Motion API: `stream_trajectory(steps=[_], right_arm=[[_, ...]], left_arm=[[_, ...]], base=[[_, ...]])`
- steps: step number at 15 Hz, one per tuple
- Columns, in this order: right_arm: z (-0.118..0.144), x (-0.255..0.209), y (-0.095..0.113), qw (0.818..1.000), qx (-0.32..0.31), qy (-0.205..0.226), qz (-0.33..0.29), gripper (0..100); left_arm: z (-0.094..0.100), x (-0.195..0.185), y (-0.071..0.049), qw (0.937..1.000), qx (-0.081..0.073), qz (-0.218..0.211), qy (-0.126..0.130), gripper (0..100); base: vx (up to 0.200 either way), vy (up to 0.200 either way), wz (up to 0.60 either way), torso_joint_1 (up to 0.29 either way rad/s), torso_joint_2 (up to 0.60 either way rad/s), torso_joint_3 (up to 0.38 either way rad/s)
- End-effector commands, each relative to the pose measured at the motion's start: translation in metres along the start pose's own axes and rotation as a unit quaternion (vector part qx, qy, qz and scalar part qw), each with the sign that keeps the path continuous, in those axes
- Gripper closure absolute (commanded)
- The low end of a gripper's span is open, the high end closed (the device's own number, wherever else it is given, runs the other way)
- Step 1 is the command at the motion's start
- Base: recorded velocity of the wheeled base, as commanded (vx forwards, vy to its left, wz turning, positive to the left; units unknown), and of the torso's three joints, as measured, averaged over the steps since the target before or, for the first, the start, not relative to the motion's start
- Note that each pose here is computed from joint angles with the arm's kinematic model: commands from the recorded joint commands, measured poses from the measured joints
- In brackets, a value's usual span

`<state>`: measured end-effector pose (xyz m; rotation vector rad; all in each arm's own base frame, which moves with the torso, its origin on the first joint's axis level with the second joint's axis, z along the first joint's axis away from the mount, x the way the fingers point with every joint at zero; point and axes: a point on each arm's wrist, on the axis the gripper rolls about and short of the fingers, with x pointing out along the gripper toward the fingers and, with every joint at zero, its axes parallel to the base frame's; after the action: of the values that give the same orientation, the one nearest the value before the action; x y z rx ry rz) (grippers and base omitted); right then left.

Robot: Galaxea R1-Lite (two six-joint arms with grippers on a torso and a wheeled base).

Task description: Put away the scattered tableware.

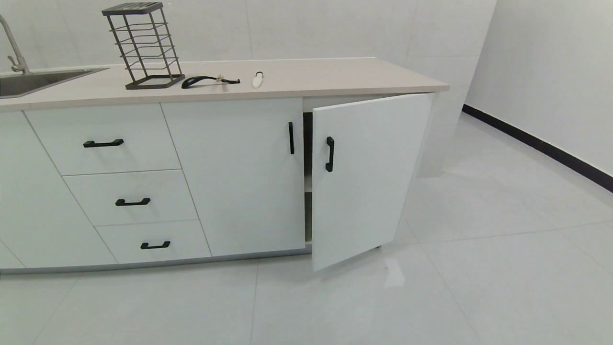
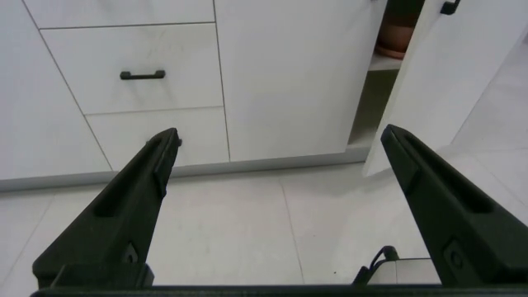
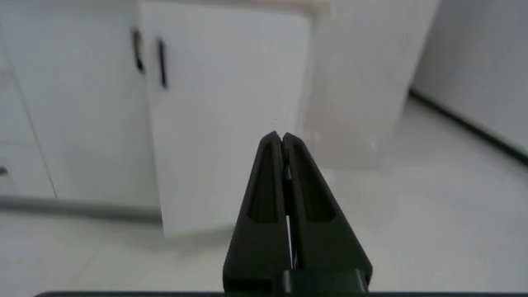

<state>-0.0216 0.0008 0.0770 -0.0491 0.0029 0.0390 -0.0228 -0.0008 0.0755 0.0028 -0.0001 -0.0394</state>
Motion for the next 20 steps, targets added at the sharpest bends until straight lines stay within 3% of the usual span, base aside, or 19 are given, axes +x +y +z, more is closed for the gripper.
stream_trajectory(steps=[1, 6, 12, 16, 20], right_arm=[[-0.0013, -0.0008, -0.0008, 0.999, 0.019, 0.005, -0.025, 100], [-0.0014, -0.0007, -0.0001, 1.000, 0.025, 0.004, -0.006, 100], [-0.0014, -0.0006, -0.0001, 1.000, 0.025, 0.004, -0.006, 100], [-0.0012, -0.0006, -0.0004, 1.000, 0.022, 0.004, -0.012, 100], [-0.0012, -0.0006, -0.0004, 1.000, 0.022, 0.004, -0.012, 100]], left_arm=[[0.0000, 0.0000, 0.0000, 1.0000, 0.000, 0.001, 0.000, 0], [0.0000, 0.0000, 0.0000, 1.0000, 0.001, 0.001, 0.000, 0], [0.0000, 0.0001, 0.0000, 1.0000, -0.001, 0.001, 0.001, 0], [0.0000, 0.0000, 0.0001, 1.0000, 0.002, 0.003, 0.000, 0], [0.0000, 0.0000, 0.0002, 1.0000, 0.002, 0.004, 0.000, 0]], base=[[0.000, 0.000, 0.00, 0.000, 0.00, 0.000], [0.000, 0.000, 0.00, 0.000, 0.00, 0.000], [0.200, 0.200, 0.00, 0.002, 0.00, 0.001], [0.200, 0.200, 0.60, 0.001, 0.00, 0.002], [0.000, 0.000, 0.60, 0.008, 0.00, -0.001]])
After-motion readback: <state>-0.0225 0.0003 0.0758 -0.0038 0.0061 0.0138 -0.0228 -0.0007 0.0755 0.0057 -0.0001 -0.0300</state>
